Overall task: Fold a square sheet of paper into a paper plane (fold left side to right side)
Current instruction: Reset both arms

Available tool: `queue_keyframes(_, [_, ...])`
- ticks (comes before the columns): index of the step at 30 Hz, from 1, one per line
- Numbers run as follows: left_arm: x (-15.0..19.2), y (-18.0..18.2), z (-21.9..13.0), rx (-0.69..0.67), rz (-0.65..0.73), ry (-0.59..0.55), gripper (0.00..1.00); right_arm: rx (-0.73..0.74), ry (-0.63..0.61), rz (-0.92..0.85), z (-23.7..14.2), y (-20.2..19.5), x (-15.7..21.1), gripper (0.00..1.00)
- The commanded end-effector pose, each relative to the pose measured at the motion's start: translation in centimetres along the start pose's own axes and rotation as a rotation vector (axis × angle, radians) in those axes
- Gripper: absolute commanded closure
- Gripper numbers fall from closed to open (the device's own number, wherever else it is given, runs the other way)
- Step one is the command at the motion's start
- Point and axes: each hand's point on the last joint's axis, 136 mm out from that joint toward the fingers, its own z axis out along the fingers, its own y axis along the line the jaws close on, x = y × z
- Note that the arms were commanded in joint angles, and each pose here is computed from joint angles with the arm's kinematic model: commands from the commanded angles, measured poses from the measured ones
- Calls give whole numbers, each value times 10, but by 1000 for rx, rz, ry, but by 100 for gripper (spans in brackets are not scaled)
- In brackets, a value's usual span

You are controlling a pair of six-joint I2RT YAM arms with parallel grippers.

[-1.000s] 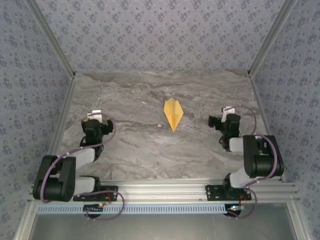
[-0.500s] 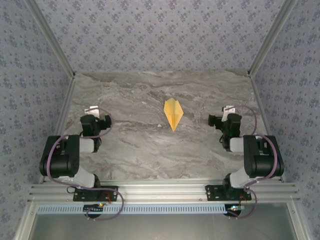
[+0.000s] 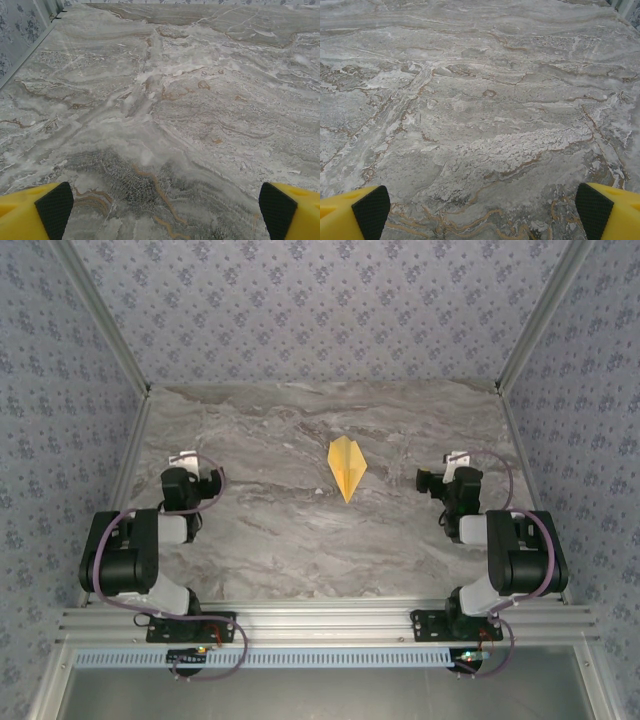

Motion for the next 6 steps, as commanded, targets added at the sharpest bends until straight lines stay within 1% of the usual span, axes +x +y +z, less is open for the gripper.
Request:
queue_keyframes(1, [-11,-5,2,23,-2,-24,2,3,-35,-19,1,0,-10,0])
queue_keyframes(6, [-11,-5,2,23,-2,-24,2,3,-35,-19,1,0,-10,0])
